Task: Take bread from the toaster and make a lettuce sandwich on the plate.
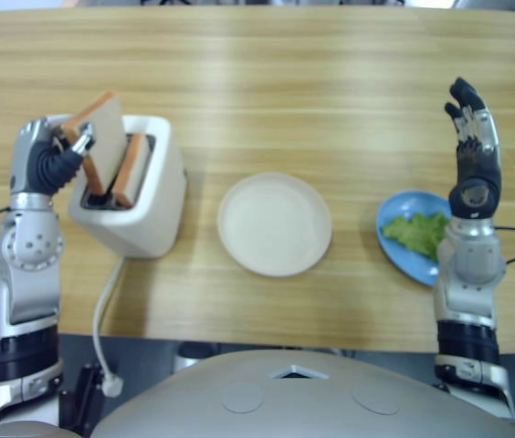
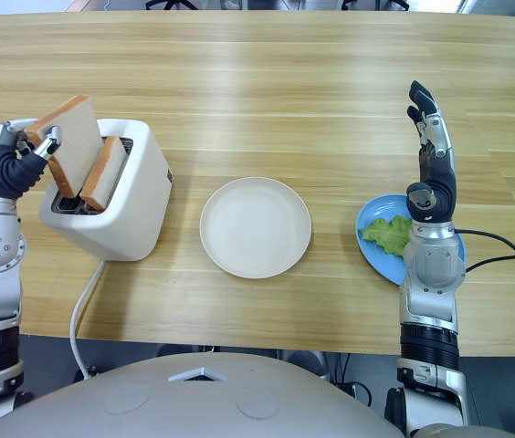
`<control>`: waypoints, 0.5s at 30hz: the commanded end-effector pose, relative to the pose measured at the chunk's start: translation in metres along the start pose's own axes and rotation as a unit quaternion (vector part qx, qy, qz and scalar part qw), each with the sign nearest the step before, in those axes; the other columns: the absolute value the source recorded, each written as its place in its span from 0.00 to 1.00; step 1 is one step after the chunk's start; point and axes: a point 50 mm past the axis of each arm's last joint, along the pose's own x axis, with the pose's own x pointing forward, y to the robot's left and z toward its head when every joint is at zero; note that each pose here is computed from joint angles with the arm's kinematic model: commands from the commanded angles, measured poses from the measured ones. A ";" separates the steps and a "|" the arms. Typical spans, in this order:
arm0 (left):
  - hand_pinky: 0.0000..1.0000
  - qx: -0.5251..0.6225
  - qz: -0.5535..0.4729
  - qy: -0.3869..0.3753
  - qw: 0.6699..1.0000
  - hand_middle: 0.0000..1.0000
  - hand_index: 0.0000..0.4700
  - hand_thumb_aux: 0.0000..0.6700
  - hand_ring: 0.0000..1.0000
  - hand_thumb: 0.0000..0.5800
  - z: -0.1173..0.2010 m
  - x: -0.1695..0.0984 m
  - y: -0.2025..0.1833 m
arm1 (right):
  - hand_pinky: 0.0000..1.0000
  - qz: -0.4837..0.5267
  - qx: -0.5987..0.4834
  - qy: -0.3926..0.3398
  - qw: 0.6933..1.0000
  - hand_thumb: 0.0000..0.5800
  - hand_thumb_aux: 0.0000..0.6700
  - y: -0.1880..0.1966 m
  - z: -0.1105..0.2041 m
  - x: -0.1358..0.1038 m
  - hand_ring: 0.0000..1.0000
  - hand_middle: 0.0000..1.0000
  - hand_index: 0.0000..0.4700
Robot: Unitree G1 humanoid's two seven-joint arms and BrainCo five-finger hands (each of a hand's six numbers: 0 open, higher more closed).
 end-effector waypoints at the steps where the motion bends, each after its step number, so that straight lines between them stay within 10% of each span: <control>1: 1.00 -0.003 0.030 -0.013 0.999 1.00 0.98 1.00 1.00 1.00 0.006 0.004 -0.004 | 0.00 0.002 -0.004 0.005 1.000 0.00 0.00 0.000 -0.001 -0.002 0.00 0.00 0.00; 15: 0.80 0.036 0.106 -0.048 0.993 0.80 0.98 1.00 0.80 1.00 0.014 0.011 0.001 | 0.00 0.003 -0.005 0.005 1.000 0.00 0.00 0.001 -0.001 -0.001 0.00 0.00 0.00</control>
